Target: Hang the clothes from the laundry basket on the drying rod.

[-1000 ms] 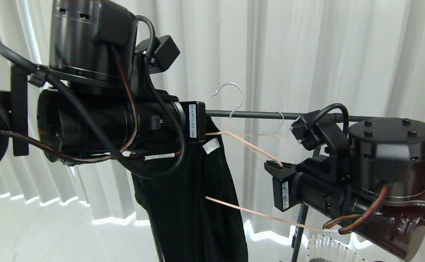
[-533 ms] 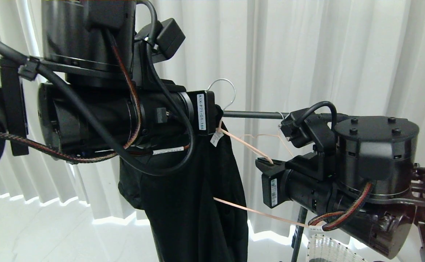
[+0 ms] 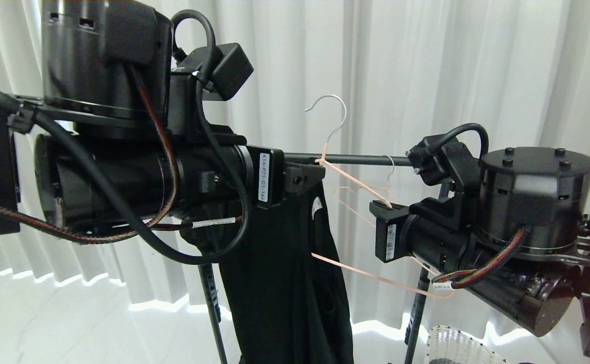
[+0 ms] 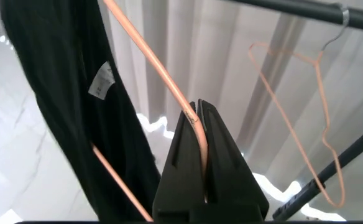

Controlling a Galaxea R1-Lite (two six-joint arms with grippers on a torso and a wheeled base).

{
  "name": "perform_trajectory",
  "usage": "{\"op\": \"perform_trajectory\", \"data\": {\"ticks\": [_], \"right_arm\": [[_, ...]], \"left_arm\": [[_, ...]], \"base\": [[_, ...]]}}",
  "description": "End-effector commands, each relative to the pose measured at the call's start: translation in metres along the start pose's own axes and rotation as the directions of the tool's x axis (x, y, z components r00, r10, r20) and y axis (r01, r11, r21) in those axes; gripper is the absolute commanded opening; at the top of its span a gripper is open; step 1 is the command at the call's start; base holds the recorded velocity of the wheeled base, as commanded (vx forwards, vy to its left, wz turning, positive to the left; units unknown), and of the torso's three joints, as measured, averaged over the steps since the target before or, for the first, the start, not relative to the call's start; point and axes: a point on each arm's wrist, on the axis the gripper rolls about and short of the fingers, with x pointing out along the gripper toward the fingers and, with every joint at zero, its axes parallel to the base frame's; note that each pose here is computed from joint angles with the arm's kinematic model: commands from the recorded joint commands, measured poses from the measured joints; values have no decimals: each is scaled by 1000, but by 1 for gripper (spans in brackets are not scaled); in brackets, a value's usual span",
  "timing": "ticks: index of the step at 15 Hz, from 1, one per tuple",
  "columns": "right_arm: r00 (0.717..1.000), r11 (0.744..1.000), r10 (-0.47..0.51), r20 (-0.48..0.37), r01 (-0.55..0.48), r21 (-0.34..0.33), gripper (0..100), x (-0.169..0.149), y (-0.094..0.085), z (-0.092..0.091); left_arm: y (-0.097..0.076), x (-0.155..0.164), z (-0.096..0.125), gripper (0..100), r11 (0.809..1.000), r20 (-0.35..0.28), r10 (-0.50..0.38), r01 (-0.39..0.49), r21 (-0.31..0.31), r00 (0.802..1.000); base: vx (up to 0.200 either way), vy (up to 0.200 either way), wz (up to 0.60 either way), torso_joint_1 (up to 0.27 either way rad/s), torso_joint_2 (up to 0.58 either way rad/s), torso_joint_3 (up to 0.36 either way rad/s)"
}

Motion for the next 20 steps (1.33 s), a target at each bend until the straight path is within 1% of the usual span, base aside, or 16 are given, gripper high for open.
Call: {"op": "perform_trajectory", "data": {"ticks": [1, 4, 5, 6, 7, 8, 9, 11, 12, 13, 14, 16, 17, 18, 19, 20], "right_arm": [[1000, 1000, -18, 16, 18, 6, 0, -1, -5, 5], [998, 999, -45, 53, 44, 17, 0, -5, -11, 11], [997, 999, -48, 56, 48, 6, 0, -9, -14, 11], [997, 998, -52, 48, 54, -31, 0, -14, -18, 8], [998, 996, -57, 35, 60, -68, 0, -18, -23, 3], [998, 994, -59, 24, 61, -90, 0, -24, -26, -2], [998, 994, -60, 21, 61, -91, 0, -28, -28, -4], [998, 995, -51, 28, 53, -88, 0, -39, -33, -8], [999, 996, -27, 41, 30, -84, 0, -45, -36, -11], [999, 997, -7, 46, 11, -82, 0, -48, -37, -12], [998, 994, 33, 48, -28, -108, 0, -59, -41, -16], [996, 985, 82, 40, -75, -155, 0, -73, -46, -21], [992, 975, 124, 35, -115, -188, 0, -80, -48, -24], [987, 964, 160, 27, -150, -221, 0, -87, -50, -28], [984, 957, 176, 20, -166, -237, 0, -89, -51, -30], [979, 948, 205, 12, -195, -251, 0, -94, -51, -33]], "left_arm": [[2, -10, -1, 100, 1000, 10, 3, -3, 0, 1000], [4, -17, -4, 100, 1000, 10, 6, -6, 0, 1000], [10, -19, -9, 100, 1000, -2, 26, -26, 6, 1000], [18, -23, -15, 100, 998, -12, 46, -46, 38, 999], [25, -32, -18, 100, 998, -7, 36, -36, 55, 999], [31, -43, -18, 100, 999, 21, -18, 17, 52, 1000], [37, -53, -18, 100, 997, 44, -62, 59, 55, 997], [49, -65, -26, 100, 991, 43, -66, 61, 117, 997], [50, -70, -29, 100, 986, 43, -87, 80, 145, 995], [49, -72, -31, 100, 983, 43, -114, 107, 153, 993], [47, -77, -35, 100, 967, 39, -207, 198, 161, 978], [49, -74, -48, 100, 949, -2, -267, 263, 171, 964], [48, -75, -51, 100, 933, 0, -306, 300, 200, 952], [47, -76, -54, 100, 907, -3, -363, 354, 227, 932], [46, -77, -56, 100, 892, -8, -392, 382, 242, 920], [45, -76, -64, 100, 862, -31, -442, 435, 260, 896]], "base": [[0, 0, 0, 0, 0, 0], [0, 0, 0, 0, 0, 0], [0, 0, 0, 0, 0, 0], [0, 0, 0, 0, 0, 0], [0, 0, 0, 0, 0, 0], [0, 0, 0, 0, 0, 0], [0, 0, 0, 0, 0, 0], [0, 0, 0, 0, 0, 0], [0, 0, 0, 0, 0, 0], [0, 0, 0, 0, 0, 0], [0, 0, 0, 0, 0, 0], [0, 0, 0, 0, 0, 0], [0, 0, 0, 0, 0, 0], [0, 0, 0, 0, 0, 0], [0, 0, 0, 0, 0, 0], [0, 0, 0, 0, 0, 0]]}}
